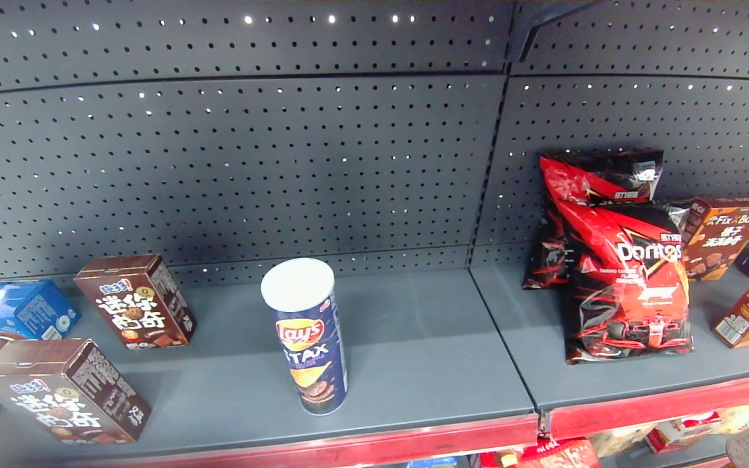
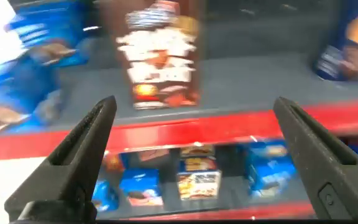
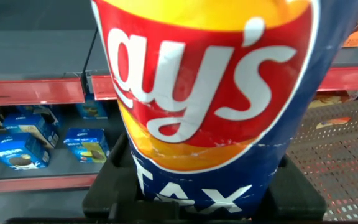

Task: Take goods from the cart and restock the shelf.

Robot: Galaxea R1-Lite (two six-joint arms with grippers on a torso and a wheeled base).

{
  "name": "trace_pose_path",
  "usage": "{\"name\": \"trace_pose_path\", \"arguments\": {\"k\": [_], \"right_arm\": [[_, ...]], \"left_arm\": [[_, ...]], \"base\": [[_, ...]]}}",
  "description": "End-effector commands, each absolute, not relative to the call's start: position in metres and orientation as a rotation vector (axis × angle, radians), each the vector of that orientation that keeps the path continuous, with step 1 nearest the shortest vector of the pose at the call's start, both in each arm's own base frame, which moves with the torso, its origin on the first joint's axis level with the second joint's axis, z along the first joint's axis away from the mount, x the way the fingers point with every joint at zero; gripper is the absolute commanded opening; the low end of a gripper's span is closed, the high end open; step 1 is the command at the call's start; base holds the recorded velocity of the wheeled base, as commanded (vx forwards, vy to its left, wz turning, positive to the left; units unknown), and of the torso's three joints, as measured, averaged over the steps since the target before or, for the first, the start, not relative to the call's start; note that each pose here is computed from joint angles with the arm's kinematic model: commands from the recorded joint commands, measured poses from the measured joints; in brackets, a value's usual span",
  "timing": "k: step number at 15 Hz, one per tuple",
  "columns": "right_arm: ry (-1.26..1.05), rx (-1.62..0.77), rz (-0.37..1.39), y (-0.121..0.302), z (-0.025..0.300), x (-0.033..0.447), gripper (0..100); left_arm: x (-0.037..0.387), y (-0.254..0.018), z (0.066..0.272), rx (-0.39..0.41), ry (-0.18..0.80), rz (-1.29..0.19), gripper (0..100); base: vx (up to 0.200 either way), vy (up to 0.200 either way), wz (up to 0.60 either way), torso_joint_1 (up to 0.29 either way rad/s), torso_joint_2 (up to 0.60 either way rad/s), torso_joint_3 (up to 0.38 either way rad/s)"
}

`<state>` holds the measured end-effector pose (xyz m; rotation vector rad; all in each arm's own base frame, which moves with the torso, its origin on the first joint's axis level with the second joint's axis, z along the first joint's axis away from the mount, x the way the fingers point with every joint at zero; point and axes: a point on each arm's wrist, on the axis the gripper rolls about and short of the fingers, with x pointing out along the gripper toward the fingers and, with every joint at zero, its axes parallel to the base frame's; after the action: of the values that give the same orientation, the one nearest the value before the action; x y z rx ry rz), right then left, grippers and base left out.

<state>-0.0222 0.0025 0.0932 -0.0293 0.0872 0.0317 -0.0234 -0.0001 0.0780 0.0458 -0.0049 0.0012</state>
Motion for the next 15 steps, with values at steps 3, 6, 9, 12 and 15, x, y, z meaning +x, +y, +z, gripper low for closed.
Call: {"name": "trace_pose_path", "arguments": {"k": [3, 6, 9, 12, 15], "right_arm": [[0.068, -0.030, 0.033, 0.0025, 0.0949, -0.0230, 0], [0.050, -0.019, 0.037, 0.0026, 0.1000, -0.0243, 0], [0.035, -0.023, 0.042, 0.0026, 0.1018, -0.0244, 0], [0.000, -0.034, 0.074, 0.0016, 0.0930, -0.0298, 0], [-0.010, -0.071, 0.056, 0.0012, 0.0977, -0.0313, 0]], "left_arm": [[-0.0228, -0.0003, 0.0758, 0.012, 0.001, -0.014, 100], [-0.0227, 0.0000, 0.0754, -0.003, 0.003, 0.000, 100], [-0.0227, 0.0000, 0.0754, -0.002, 0.003, 0.000, 100], [-0.0227, 0.0000, 0.0754, -0.002, 0.003, 0.000, 100], [-0.0227, 0.0000, 0.0754, -0.002, 0.003, 0.000, 100]], "base": [[0.000, 0.000, 0.00, 0.000, 0.00, 0.000], [0.000, 0.000, 0.00, 0.000, 0.00, 0.000], [0.000, 0.000, 0.00, 0.000, 0.00, 0.000], [0.000, 0.000, 0.00, 0.000, 0.00, 0.000], [0.000, 0.000, 0.00, 0.000, 0.00, 0.000]]}}
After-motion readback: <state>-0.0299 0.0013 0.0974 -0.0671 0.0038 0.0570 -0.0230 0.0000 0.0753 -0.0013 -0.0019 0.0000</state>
